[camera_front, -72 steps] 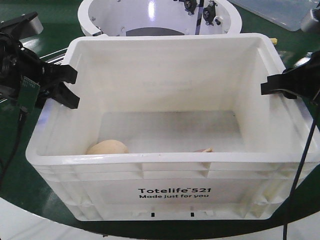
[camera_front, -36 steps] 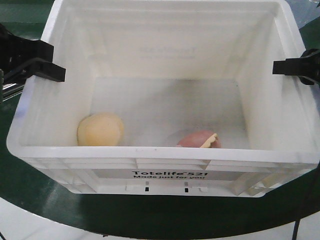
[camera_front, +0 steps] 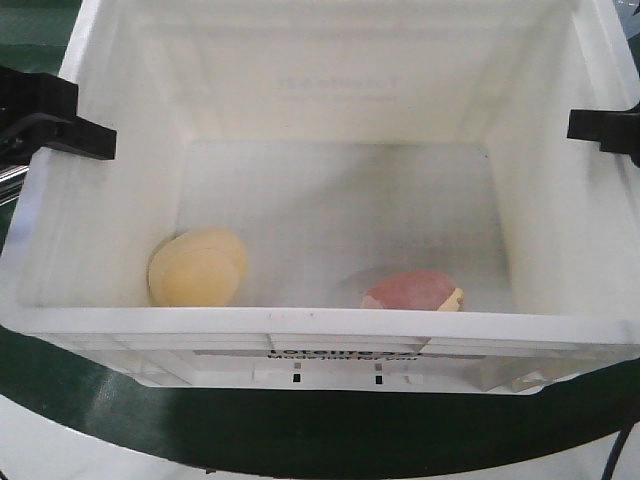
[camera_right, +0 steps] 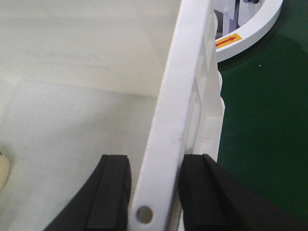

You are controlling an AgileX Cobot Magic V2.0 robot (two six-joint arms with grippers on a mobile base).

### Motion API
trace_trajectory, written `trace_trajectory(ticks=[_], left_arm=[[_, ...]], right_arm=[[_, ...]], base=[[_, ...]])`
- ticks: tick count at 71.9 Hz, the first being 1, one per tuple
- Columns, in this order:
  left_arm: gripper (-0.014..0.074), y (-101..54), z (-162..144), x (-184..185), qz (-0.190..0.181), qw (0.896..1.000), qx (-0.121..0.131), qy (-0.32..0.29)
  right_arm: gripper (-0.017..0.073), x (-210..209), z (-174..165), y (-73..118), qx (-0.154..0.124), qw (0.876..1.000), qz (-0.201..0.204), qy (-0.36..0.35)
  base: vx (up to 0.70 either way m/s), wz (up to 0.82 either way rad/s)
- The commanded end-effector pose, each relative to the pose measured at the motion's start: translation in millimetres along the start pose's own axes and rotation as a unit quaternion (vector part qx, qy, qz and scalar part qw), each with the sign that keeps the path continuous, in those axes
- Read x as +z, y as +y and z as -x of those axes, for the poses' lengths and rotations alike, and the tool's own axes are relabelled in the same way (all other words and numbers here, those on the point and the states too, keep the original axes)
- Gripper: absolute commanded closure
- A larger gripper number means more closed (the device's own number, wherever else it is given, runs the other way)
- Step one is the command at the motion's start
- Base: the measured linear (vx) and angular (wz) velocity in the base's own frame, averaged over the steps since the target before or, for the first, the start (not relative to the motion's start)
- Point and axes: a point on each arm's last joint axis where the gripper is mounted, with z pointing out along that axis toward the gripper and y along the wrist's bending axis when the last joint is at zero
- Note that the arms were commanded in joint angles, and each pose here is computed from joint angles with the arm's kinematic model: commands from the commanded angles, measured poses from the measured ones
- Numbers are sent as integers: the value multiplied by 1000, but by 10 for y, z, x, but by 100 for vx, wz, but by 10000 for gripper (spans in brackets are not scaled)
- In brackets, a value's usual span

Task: Place moving items into box and shelve
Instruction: 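Lift the white tote off the conveyor with both grippers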

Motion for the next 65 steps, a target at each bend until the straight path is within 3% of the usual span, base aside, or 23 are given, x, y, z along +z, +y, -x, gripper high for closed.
trace_trajectory(ticks=[1, 65], left_arm=[[595, -182, 105, -241, -57, 994, 0, -91], [594, -216, 62, -346, -62, 992, 6, -106]], right_arm=[[565, -224, 213, 100, 6, 995, 13, -100], [565, -259, 202, 112, 2, 995, 12, -100]], base=[[0, 0], [0, 0]])
